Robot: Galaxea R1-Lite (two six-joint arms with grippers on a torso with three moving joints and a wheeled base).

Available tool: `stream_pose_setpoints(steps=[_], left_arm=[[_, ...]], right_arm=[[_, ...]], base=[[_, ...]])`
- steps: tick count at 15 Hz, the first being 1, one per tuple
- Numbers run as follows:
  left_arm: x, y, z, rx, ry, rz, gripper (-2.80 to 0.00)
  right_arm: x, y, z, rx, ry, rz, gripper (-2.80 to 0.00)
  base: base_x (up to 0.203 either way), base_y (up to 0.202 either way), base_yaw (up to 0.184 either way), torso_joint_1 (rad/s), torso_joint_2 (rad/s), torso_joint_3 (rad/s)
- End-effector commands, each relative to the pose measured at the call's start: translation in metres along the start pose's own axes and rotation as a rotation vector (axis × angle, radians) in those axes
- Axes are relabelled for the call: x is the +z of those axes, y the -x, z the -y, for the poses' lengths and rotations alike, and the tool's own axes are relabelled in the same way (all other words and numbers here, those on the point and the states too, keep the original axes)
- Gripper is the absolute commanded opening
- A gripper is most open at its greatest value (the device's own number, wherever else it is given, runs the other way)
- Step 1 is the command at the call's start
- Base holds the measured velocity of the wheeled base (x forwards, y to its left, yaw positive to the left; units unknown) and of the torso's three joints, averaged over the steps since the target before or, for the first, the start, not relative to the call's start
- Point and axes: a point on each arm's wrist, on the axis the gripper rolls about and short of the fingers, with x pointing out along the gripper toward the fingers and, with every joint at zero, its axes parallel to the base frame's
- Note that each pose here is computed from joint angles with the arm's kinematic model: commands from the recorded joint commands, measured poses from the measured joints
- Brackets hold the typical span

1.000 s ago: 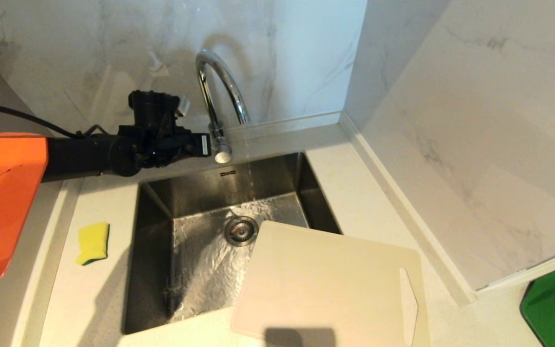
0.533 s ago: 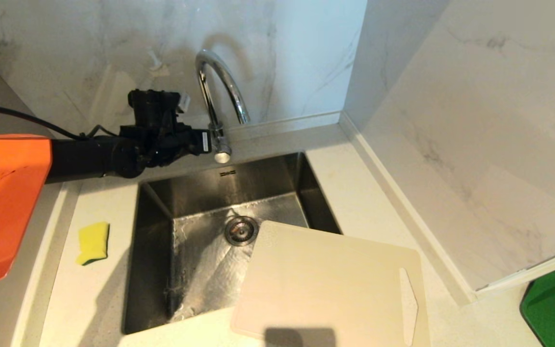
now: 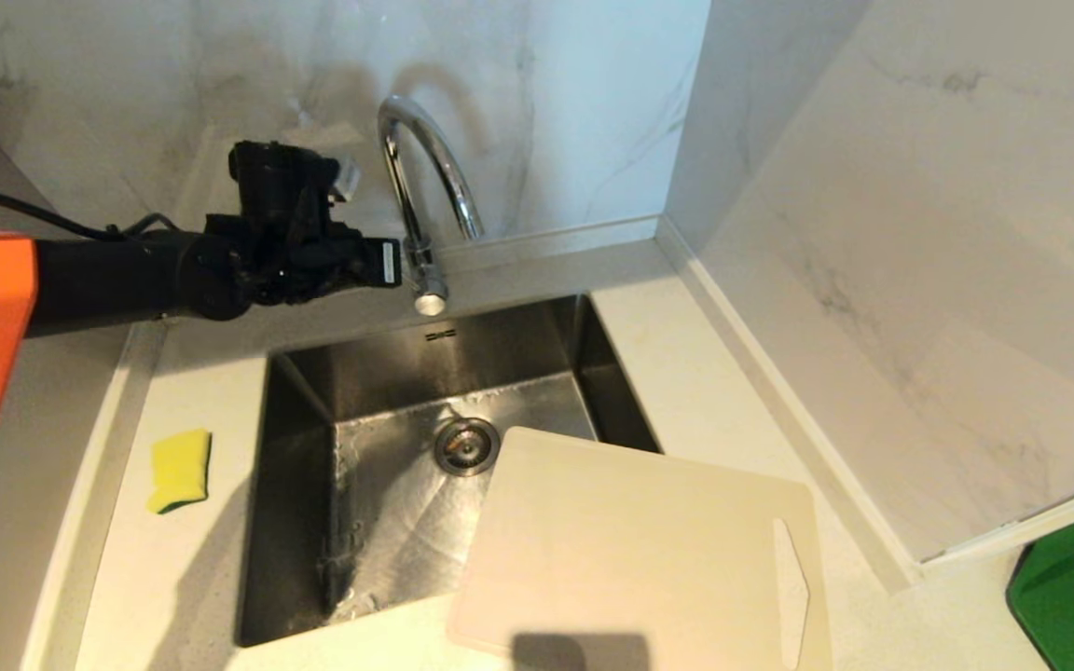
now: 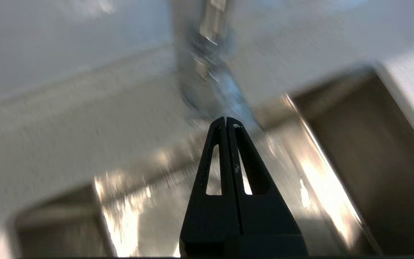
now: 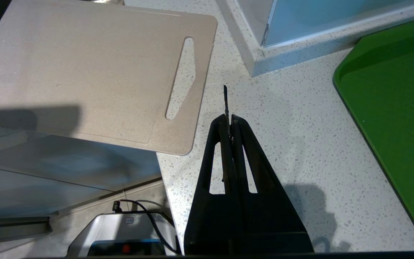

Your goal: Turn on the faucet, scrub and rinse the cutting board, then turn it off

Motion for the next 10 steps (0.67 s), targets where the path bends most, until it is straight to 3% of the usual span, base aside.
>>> stream_pose_setpoints(steps=[1,7,10], left_arm=[[0.026,0.049,-0.001,-0.006,-0.004,-0.068,-2.8],[0.015,0.125,-0.011,-0.004,-0.01,-0.207,-2.8],[0.016,0.161,-0.033,0.017,0.012,-0.236,-2.8]], right_arm=[[0.0,0.0,0.0,-0.001,0.0,-0.001,-2.8],[0.0,0.0,0.0,0.0,0.0,0.0,-2.8],[0.0,0.0,0.0,-0.001,0.0,-0.001,-2.8]], base=[[0.0,0.0,0.0,0.0,0.0,0.0],[0.0,0.0,0.0,0.0,0.0,0.0],[0.0,0.0,0.0,0.0,0.0,0.0]])
